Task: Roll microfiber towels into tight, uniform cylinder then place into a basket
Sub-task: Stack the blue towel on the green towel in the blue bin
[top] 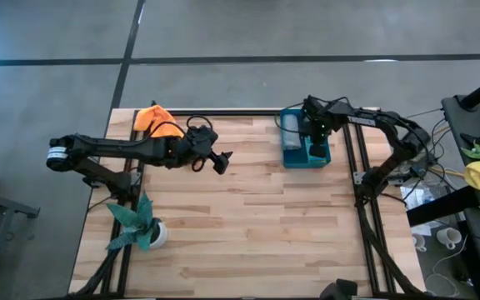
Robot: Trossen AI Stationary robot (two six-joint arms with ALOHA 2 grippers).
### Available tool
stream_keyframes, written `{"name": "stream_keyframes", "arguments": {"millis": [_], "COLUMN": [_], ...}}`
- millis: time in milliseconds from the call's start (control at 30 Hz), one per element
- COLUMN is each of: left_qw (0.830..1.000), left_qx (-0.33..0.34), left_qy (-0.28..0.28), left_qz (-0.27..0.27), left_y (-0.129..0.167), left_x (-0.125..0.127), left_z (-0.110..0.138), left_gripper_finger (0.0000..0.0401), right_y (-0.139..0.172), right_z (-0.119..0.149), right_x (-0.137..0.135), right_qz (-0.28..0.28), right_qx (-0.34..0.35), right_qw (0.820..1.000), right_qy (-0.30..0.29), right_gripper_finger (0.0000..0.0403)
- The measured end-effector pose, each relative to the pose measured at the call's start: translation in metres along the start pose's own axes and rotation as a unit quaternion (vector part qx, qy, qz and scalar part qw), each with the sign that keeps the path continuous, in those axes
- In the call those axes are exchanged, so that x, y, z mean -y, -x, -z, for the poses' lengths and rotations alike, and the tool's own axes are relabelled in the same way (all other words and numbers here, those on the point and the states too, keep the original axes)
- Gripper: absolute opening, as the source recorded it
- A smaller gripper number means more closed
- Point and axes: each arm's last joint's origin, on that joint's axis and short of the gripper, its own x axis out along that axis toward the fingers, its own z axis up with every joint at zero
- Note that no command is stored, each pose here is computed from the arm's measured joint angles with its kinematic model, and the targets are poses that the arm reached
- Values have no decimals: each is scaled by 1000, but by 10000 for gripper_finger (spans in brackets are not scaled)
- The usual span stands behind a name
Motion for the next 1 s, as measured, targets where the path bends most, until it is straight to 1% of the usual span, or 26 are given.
{"name": "stream_keyframes", "arguments": {"millis": [67,133,267,333,400,433,500,600,633,700,767,867,933,1000], "left_qw": [1000,1000,1000,1000,1000,1000,1000,1000,1000,1000,1000,1000,1000,1000], "left_qx": [2,6,11,13,13,13,13,13,13,14,13,13,14,14], "left_qy": [-1,-2,-8,-7,-7,-7,-7,-7,-7,-7,-7,-6,-6,-6], "left_qz": [1,3,2,1,0,0,0,0,0,0,0,0,0,0], "left_y": [2,5,7,7,7,7,7,7,7,7,7,7,7,8], "left_x": [-1,-1,-2,-3,-3,-3,-3,-3,-3,-3,-3,-3,-3,-3], "left_z": [-1,-2,-4,-4,-4,-4,-4,-4,-4,-4,-4,-4,-4,-4], "left_gripper_finger": [377,377,377,377,377,377,377,377,377,377,377,377,377,377], "right_y": [2,13,44,55,61,62,57,40,34,22,14,10,16,30], "right_z": [1,2,0,2,4,6,9,15,16,18,18,17,16,15], "right_x": [1,2,6,12,20,25,35,48,51,56,59,62,64,65], "right_qz": [5,13,54,77,100,104,102,88,83,72,70,69,68,69], "right_qx": [-8,-1,55,84,113,122,130,110,101,84,74,72,70,72], "right_qw": [1000,1000,997,993,985,980,967,937,927,911,900,892,890,890], "right_qy": [-16,-20,-24,-42,-82,-113,-196,-319,-351,-397,-423,-441,-446,-445], "right_gripper_finger": [9,9,9,9,9,9,9,9,9,9,9,9,9,9]}}
